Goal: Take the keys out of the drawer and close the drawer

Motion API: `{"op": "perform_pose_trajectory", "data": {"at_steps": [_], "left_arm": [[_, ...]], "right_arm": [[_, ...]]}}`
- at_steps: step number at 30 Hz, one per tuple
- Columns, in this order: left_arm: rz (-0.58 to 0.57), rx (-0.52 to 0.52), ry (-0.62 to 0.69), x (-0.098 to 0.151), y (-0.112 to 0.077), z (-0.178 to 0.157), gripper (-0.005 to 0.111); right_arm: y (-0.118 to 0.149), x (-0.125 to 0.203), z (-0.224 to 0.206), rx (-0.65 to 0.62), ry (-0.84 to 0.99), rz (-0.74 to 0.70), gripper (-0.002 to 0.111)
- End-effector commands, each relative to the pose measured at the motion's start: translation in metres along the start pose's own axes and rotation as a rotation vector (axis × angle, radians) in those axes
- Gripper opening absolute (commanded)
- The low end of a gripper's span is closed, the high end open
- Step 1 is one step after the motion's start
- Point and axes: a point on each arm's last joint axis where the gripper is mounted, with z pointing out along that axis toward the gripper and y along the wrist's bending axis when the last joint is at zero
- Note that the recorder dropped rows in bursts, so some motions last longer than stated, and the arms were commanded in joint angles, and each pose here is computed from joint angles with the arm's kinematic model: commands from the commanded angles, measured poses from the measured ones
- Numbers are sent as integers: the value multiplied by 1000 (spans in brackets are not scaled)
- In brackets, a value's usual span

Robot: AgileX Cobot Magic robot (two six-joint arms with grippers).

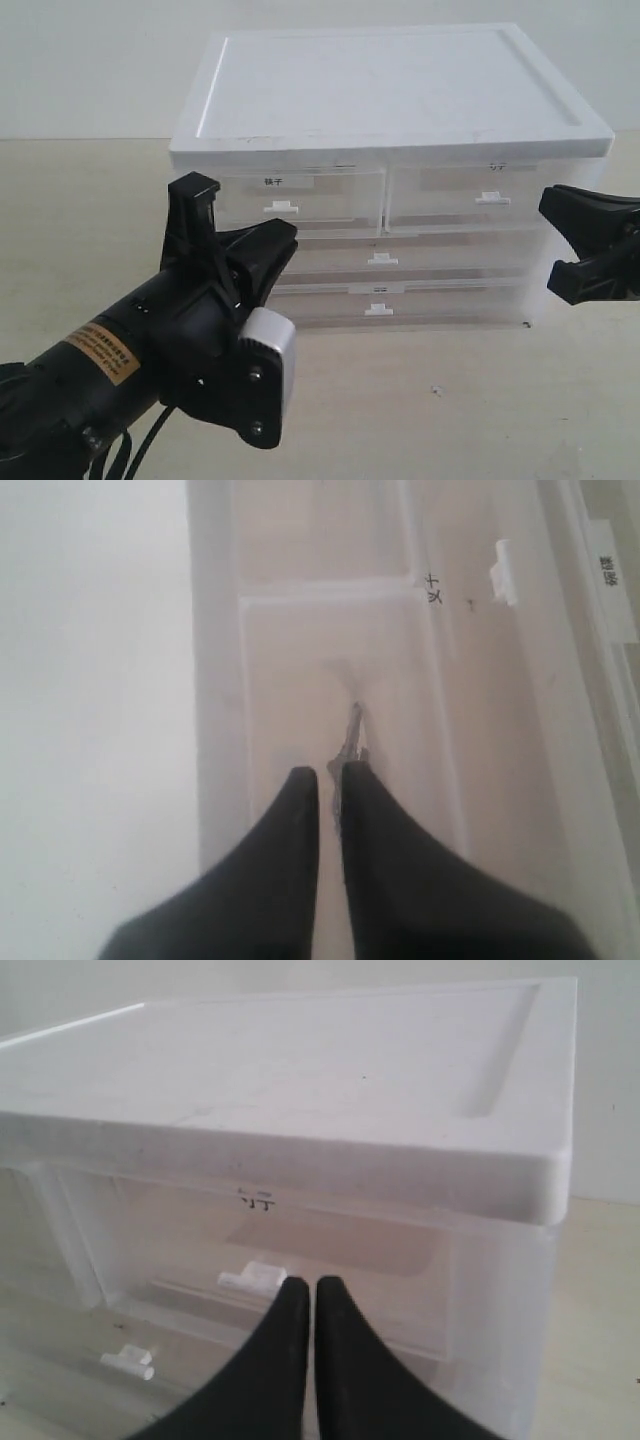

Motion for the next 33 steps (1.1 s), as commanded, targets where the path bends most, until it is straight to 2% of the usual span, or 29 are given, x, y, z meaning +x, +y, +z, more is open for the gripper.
{"op": "perform_pose_trajectory", "data": {"at_steps": [1,4,5,7,12,18,21,23,33], "left_arm": [[-62,13,38,10,3,5,24],[-69,65,40,11,0,10,44],[-69,71,42,11,-1,12,46],[-60,74,36,10,-3,16,43],[-22,29,44,8,-6,24,28],[-3,36,77,16,-10,29,28],[8,-14,70,15,-6,29,28],[19,-25,48,13,-5,30,33],[-17,5,87,27,-5,36,34]], "right_arm": [[0,0,1,-9,4,-6,0],[0,0,1,-10,4,-6,0],[0,0,1,-10,4,-6,0],[0,0,1,-10,4,-6,0],[0,0,1,-10,4,-6,0],[0,0,1,-10,4,-6,0],[0,0,1,-10,4,-6,0],[0,0,1,-10,4,-6,0],[0,1,1,-3,17,-6,0]]}}
